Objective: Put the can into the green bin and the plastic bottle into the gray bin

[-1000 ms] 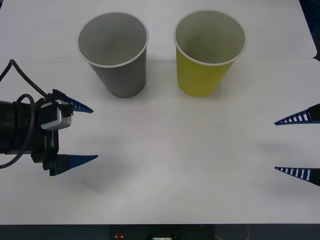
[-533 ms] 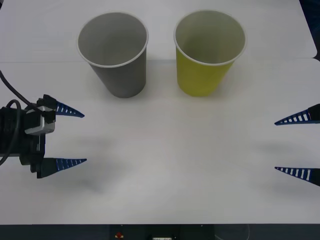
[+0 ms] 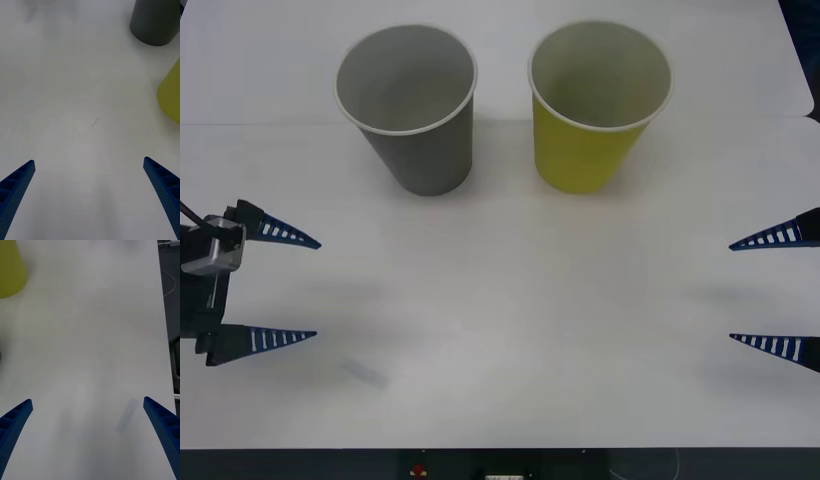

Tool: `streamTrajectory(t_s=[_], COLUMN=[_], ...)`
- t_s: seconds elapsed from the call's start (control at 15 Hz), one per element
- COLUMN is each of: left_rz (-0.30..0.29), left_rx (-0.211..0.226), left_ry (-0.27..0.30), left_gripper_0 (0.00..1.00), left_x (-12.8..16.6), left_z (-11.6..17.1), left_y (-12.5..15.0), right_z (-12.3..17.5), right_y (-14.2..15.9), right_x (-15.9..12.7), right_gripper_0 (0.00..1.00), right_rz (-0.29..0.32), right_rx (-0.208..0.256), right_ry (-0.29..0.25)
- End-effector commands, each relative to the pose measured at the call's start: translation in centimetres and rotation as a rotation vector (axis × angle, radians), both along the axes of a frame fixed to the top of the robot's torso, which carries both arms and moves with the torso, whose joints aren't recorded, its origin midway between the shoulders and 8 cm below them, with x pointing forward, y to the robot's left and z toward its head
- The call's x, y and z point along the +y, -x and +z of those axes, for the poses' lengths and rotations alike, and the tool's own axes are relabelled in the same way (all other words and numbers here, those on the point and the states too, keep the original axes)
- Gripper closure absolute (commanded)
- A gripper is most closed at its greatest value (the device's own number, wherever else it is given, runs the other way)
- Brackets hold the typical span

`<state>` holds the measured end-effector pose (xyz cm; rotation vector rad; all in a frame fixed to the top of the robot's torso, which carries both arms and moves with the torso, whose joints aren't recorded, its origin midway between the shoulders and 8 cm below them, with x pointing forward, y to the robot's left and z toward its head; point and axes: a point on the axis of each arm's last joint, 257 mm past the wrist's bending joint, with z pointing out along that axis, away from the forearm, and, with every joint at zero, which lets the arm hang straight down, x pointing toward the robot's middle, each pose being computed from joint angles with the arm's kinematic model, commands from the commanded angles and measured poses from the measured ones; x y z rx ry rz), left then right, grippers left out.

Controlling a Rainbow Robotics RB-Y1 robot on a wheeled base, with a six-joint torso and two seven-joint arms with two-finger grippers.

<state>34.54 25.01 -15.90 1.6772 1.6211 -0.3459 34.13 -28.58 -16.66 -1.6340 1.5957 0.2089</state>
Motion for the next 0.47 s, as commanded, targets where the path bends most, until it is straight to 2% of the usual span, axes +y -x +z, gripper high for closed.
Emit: streamTrajectory(t_s=[0.07,0.47], left_rz=[-0.008,-0.011], left_rx=[-0.003,-0.001], left_ry=[0.002,-0.004], left_gripper_0=[0.00,0.00], left_x=[0.11,0.24], left_z=[0.52,0.62], left_y=[0.12,0.18], right_z=[0.00,0.00], right_y=[0.00,0.00], right_x=[0.00,0.00], right_gripper_0=[0.00,0.00], right_rz=[0.000,0.000], right_rx=[0.000,0.000], right_ry=[0.000,0.000])
